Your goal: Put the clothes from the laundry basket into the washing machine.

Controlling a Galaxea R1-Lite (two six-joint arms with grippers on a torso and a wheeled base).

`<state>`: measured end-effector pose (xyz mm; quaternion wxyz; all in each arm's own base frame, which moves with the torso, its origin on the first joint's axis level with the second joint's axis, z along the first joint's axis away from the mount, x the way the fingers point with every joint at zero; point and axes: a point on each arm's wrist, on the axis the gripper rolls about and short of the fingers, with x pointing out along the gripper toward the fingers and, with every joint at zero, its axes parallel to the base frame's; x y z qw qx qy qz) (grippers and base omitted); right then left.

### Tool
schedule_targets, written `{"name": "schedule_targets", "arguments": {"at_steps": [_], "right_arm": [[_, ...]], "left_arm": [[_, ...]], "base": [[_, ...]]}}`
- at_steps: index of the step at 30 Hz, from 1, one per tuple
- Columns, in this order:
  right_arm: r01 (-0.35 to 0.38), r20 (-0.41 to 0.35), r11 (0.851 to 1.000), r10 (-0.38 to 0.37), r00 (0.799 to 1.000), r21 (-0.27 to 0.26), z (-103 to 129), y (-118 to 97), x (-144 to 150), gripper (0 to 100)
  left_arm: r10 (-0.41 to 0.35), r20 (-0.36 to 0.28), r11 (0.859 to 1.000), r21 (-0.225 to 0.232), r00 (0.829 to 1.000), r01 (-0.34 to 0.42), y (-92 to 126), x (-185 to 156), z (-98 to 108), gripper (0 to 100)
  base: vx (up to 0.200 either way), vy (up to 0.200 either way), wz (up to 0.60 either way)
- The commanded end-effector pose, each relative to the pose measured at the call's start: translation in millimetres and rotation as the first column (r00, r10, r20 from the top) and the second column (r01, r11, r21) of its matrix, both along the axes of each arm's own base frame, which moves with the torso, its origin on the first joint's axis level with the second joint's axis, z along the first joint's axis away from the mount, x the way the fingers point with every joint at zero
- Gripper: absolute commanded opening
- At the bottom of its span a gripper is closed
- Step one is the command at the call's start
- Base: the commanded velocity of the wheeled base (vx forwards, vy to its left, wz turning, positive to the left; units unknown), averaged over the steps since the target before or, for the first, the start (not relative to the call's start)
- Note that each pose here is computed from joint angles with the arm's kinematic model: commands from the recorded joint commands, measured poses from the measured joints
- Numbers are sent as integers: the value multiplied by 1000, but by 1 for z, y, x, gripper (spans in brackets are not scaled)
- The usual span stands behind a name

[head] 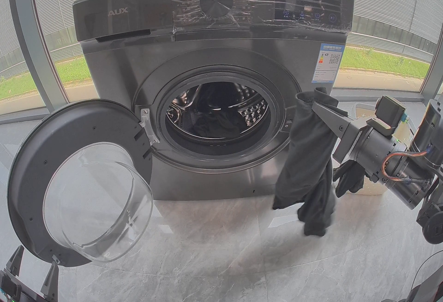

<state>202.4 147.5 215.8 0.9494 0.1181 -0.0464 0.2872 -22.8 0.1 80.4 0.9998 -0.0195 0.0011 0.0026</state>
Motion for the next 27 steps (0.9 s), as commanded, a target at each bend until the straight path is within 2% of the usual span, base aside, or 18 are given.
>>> {"name": "schedule_targets", "arguments": {"at_steps": [1, 7, 12, 24, 27], "right_arm": [[-46, 31, 999, 45, 999, 17, 2, 5, -5, 0], [-11, 36, 1000, 10, 999, 22, 4, 1, 2, 0], [-9, 32, 1000, 8, 999, 20, 3, 1, 2, 0], [-10, 16, 1000, 10, 1000, 8, -2, 1, 2, 0], [-16, -3, 1000, 16, 1000, -7, -7, 2, 2, 0]], "left_arm": [[-1, 1, 1000, -1, 1000, 1, 0, 0, -5, 100], [-1, -1, 1000, -1, 1000, 1, 0, 0, -5, 100], [0, -1, 1000, -2, 1000, 0, 0, 0, -5, 100], [-1, 1, 1000, -1, 1000, 1, 0, 0, -5, 100], [-1, 1, 1000, -1, 1000, 1, 0, 0, -5, 100]], "base": [[0, 0, 0], [0, 0, 0], [0, 0, 0], [0, -200, 0], [0, 0, 0]]}}
